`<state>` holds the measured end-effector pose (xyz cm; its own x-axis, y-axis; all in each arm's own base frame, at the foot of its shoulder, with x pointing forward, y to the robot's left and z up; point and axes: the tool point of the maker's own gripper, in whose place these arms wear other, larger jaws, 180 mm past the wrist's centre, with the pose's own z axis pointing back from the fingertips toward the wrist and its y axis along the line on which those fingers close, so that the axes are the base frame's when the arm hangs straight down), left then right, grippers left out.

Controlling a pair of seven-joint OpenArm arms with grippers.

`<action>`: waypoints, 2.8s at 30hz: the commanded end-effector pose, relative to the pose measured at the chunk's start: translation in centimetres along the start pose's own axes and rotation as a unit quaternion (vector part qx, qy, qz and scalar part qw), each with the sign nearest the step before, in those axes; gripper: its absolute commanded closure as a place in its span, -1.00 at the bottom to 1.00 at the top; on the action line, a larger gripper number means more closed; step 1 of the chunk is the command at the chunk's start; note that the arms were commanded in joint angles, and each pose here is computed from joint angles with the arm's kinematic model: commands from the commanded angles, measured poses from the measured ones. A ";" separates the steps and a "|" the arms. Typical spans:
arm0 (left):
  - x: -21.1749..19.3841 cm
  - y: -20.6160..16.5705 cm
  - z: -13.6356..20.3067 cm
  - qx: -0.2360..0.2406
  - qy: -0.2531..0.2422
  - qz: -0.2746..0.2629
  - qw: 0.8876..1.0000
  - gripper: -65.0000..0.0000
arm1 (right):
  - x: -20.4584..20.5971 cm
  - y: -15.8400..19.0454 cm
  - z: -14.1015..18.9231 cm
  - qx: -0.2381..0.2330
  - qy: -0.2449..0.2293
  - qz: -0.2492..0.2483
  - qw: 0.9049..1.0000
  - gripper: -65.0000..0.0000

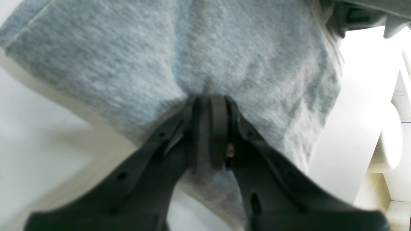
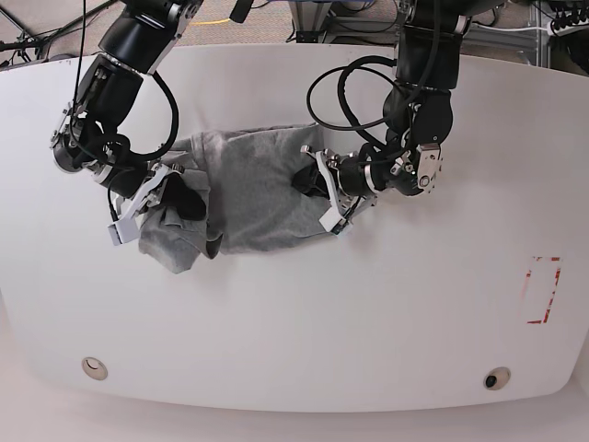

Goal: Fold the T-shirt properly
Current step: 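Fold the right-held end over onto the left-held layer, then release the left gripper and press the folded bundle with the right gripper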

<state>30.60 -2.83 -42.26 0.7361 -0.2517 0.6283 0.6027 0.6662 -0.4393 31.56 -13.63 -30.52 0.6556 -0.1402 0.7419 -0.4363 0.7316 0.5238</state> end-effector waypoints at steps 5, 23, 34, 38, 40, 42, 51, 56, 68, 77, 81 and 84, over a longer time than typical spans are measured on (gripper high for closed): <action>-4.1 1.0 0.0 0.029 0.088 -0.006 0.996 0.83 | 1.8 2.3 -1.2 0.037 -0.029 0.020 0.999 1.00; -4.2 1.1 0.1 0.030 0.089 -0.005 0.996 0.83 | 1.2 4.3 -3.4 0.057 -0.025 0.015 0.998 0.64; -4.1 1.1 0.1 0.030 0.088 -0.006 0.996 0.83 | 0.1 5.8 -5.8 0.053 -0.015 -0.002 0.998 -0.33; -4.1 1.1 0.1 0.030 0.089 -0.006 0.996 0.83 | -0.4 5.9 -6.3 0.041 -0.004 -0.003 0.999 -0.73; -4.1 1.1 0.1 0.030 0.088 -0.006 0.996 0.83 | -0.4 5.9 -6.3 0.038 -0.004 0.000 0.999 -0.87; -4.0 1.1 0.1 0.030 0.088 -0.006 0.996 0.83 | 0.3 6.1 -5.9 0.034 -0.011 0.011 0.999 -0.96; -1.0 0.9 1.2 0.040 0.048 -0.035 0.997 0.83 | 2.6 7.1 -3.5 0.010 -0.007 0.120 0.993 -0.96; 3.2 0.1 3.4 0.059 -0.007 -0.082 0.995 0.83 | 0.9 7.0 -3.6 0.013 0.028 0.137 0.990 -0.96; 7.3 2.0 14.6 0.173 -0.106 -0.191 0.960 0.85 | -1.6 7.5 -3.4 0.036 0.076 0.189 0.978 -0.96; 3.3 10.0 24.4 0.320 -0.093 -0.124 0.935 0.85 | -3.3 9.4 -5.0 0.060 0.109 0.218 0.968 -0.95; 1.2 12.5 28.7 0.376 -0.079 -0.101 0.918 0.84 | -4.3 10.8 -6.7 0.058 0.124 0.246 0.959 -0.95; 0.1 13.3 30.3 0.395 -0.069 -0.092 0.911 0.83 | -5.0 11.7 -7.8 0.055 0.133 0.276 0.950 -0.95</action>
<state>28.97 26.72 -29.95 0.6025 -0.3447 0.7198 0.2693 0.9368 0.2232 27.17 0.08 -32.86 0.4844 0.4465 0.7524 -0.7977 0.5785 0.1703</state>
